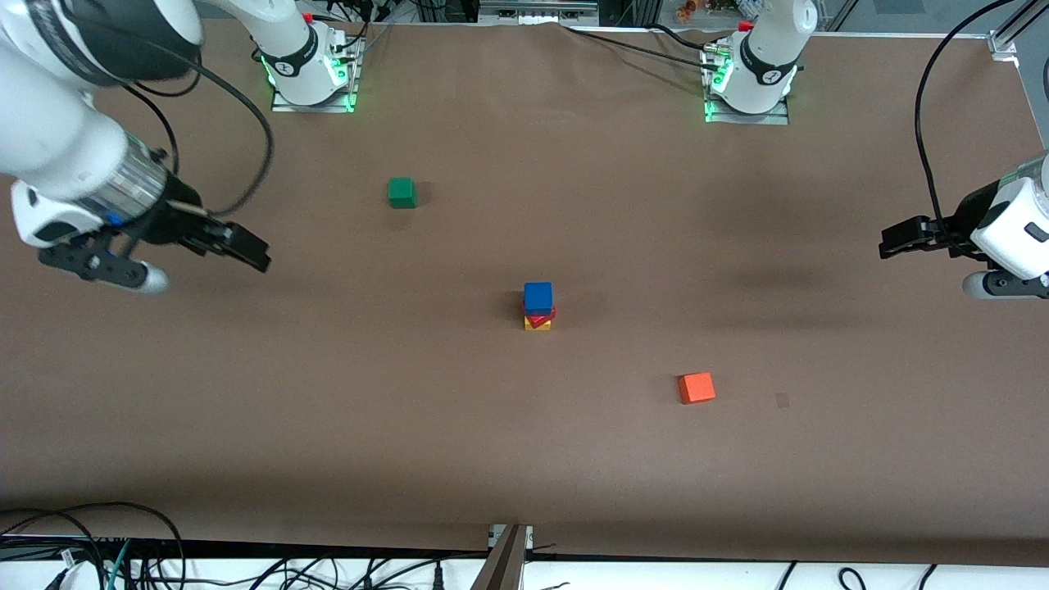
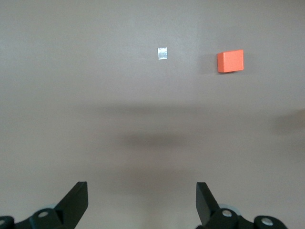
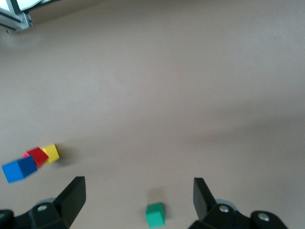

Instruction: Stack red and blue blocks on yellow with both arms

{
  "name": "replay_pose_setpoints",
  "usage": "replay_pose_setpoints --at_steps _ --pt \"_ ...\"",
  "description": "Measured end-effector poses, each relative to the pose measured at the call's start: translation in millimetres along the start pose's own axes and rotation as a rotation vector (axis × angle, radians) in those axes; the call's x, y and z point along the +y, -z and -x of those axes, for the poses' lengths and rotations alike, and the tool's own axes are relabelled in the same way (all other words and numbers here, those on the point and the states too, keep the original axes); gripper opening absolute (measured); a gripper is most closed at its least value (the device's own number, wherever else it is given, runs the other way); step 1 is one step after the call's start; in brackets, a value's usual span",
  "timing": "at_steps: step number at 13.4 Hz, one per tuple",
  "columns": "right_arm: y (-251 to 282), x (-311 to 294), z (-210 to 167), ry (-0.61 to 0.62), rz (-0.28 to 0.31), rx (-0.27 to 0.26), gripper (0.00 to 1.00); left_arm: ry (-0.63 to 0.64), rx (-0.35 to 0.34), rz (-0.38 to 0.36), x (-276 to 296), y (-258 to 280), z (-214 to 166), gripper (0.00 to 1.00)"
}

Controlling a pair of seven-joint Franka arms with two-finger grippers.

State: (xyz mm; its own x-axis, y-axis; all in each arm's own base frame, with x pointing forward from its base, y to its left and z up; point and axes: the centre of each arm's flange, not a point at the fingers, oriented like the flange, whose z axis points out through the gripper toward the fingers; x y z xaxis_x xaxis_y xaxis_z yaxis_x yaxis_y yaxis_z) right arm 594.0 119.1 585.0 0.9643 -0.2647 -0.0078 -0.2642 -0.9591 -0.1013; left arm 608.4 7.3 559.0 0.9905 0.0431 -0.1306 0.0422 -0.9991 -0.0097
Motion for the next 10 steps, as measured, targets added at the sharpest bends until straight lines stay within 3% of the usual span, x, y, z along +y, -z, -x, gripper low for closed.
replay_pose_setpoints --at_steps 4,10 --pt "11 66 11 0.046 0.015 -0.04 1.0 0.0 0.0 0.0 0 0 0 1.0" --pt "13 70 12 0.095 0.042 -0.037 1.0 0.0 0.0 0.0 0 0 0 1.0"
